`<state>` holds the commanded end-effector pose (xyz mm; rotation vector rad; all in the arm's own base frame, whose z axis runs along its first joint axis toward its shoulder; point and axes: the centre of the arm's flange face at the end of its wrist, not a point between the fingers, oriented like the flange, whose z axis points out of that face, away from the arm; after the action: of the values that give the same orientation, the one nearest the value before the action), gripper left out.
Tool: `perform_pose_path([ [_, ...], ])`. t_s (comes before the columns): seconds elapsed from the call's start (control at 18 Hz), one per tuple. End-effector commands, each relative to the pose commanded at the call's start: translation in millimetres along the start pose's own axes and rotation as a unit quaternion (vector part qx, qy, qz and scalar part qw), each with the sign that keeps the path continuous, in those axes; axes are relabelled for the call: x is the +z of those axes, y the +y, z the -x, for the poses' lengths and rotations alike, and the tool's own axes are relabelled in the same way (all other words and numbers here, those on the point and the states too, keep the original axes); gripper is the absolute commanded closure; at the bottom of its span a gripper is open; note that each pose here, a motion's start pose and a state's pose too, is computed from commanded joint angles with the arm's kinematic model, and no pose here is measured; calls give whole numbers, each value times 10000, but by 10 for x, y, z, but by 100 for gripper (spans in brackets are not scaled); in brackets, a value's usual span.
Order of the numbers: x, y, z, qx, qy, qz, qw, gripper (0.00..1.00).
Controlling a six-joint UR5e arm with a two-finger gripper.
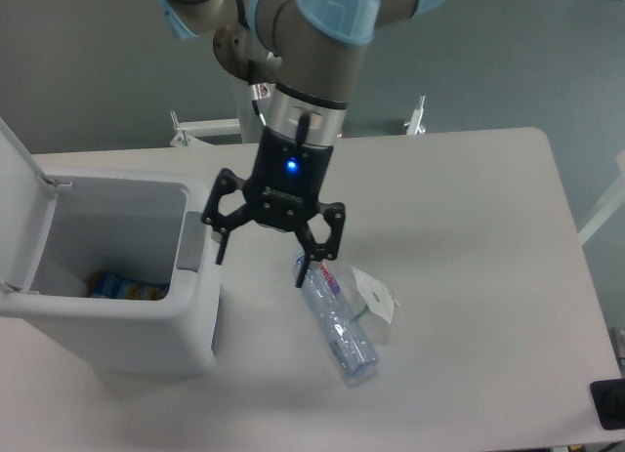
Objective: Open the trash can
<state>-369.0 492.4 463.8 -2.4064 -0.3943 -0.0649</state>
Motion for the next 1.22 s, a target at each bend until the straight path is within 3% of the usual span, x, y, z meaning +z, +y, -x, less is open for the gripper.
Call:
perform_pose_path([
  [0.17, 49, 141, 325, 246, -682, 452, 9963, 0],
  [0.39, 248, 562, 1292, 439, -1235, 1178, 9843, 0],
  [0.56, 27, 757, 1808, 679, -1386, 1278, 9797, 0],
  [0.72, 164, 1012, 2202, 1171, -1243, 1542, 9732, 0],
  [0.89, 192, 1110, 2277, 1723, -1083, 1702, 9642, 0],
  [1.06, 214, 1134, 2274, 1789, -1094, 1805, 9610, 0],
  [1.22, 227, 1190, 2275, 1856, -1366, 2378, 9436, 0],
])
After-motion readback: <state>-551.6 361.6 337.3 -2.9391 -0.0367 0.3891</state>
